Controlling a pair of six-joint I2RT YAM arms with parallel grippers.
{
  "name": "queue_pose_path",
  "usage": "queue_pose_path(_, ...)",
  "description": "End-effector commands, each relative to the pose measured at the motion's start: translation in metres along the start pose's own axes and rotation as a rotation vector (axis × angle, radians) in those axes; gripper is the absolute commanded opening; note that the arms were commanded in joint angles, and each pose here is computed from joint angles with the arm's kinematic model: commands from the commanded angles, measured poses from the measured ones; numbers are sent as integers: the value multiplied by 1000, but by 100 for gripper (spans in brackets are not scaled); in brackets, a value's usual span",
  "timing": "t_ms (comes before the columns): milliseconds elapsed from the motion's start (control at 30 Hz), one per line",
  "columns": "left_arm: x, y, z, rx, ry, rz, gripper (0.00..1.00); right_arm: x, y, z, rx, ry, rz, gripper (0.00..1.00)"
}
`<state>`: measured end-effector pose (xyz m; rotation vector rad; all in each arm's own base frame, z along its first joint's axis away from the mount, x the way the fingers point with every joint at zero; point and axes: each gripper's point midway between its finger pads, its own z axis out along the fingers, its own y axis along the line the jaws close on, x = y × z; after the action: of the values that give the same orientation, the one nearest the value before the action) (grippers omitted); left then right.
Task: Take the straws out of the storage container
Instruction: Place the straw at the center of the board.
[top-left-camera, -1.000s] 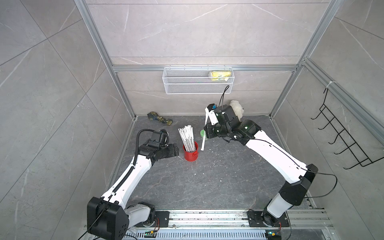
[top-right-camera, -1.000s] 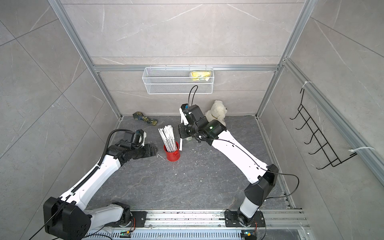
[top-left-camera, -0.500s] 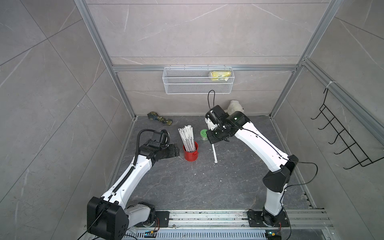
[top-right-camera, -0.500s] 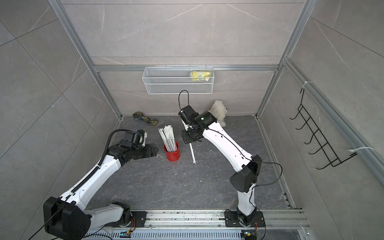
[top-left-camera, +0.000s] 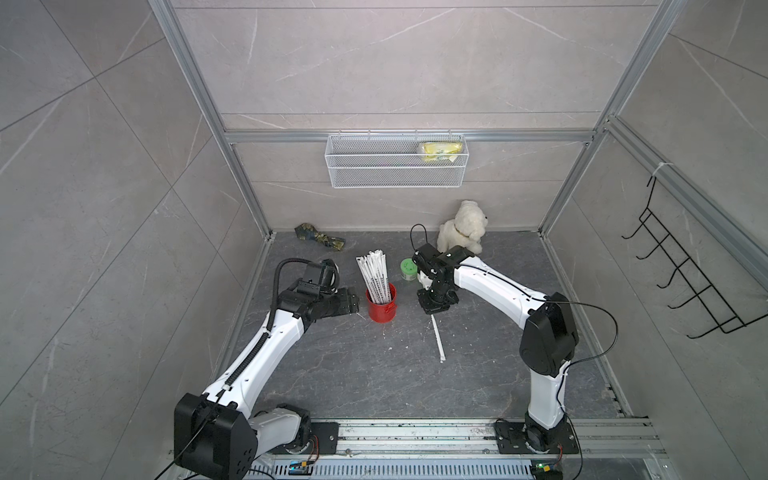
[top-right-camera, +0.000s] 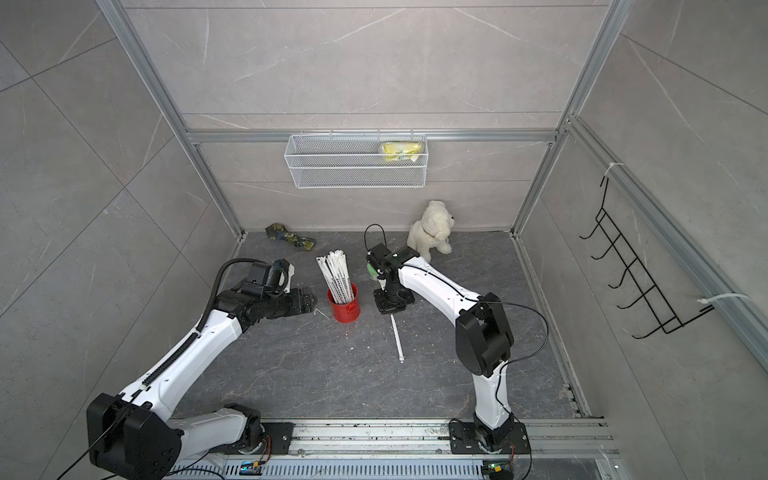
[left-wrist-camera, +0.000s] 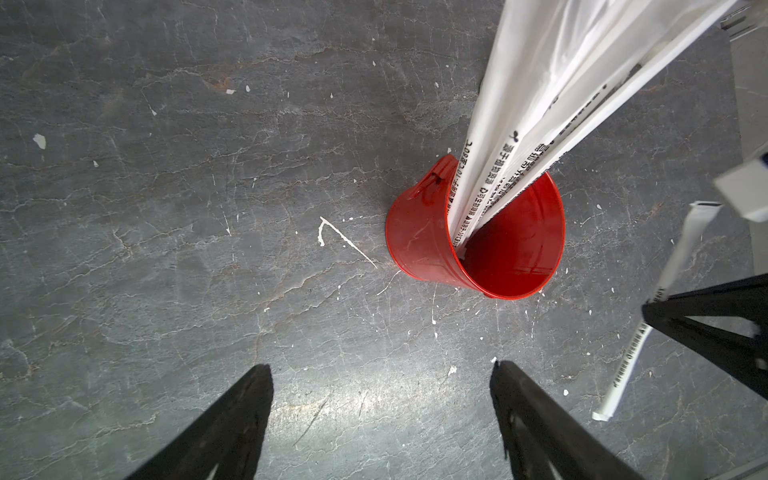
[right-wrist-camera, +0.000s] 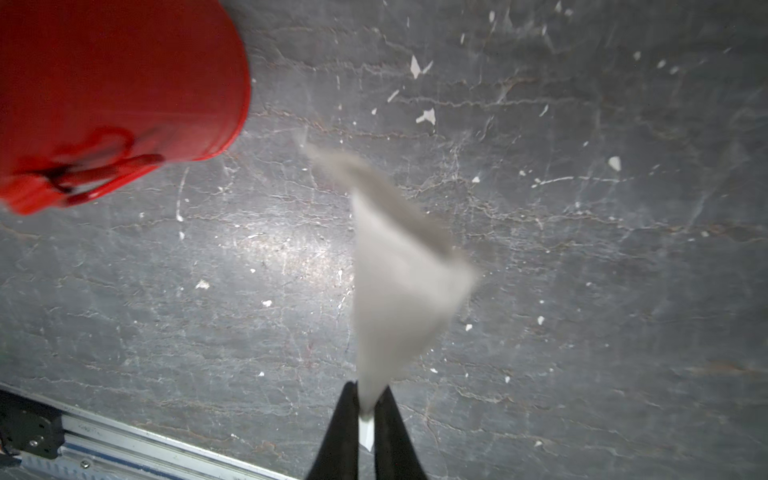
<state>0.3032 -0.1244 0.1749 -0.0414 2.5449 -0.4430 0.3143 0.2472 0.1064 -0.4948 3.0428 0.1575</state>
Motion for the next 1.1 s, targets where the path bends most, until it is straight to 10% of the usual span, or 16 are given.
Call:
queue_pose_path(0,-5,-9,-5,28,-3,33,87,-7,2,22,-49,7,51,12)
queue_pose_path(1067,-1,-8,1,19,24,37,88,-19,-25,85,-50,84,172,24)
